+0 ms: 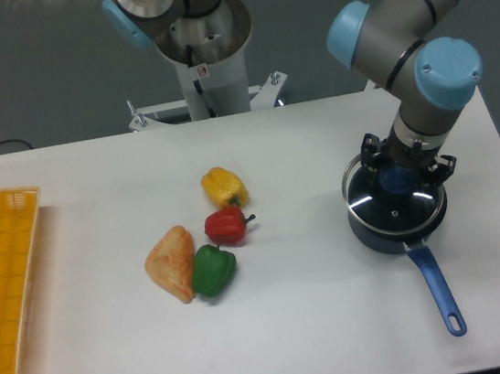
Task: Open the lid
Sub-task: 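Lift the glass lid off the saucepan and move it aside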
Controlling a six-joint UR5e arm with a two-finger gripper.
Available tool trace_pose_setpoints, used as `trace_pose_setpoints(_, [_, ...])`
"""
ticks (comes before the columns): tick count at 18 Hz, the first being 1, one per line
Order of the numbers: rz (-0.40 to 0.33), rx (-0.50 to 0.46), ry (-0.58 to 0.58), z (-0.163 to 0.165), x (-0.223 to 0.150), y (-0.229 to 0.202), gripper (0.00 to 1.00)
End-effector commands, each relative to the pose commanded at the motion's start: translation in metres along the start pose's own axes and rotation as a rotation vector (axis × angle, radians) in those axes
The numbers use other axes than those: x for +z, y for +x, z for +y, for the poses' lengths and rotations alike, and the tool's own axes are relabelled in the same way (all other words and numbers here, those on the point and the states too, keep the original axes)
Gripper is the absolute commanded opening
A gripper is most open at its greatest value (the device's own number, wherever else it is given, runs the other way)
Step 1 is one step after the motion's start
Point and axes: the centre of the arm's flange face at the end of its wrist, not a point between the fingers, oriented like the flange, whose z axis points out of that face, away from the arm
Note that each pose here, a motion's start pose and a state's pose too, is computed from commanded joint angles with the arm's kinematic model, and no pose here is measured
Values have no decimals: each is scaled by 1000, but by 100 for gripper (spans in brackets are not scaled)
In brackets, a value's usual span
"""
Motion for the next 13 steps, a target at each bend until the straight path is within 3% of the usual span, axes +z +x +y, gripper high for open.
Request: trace_pose_setpoints(13, [-43,141,25,-67,-25,56,56])
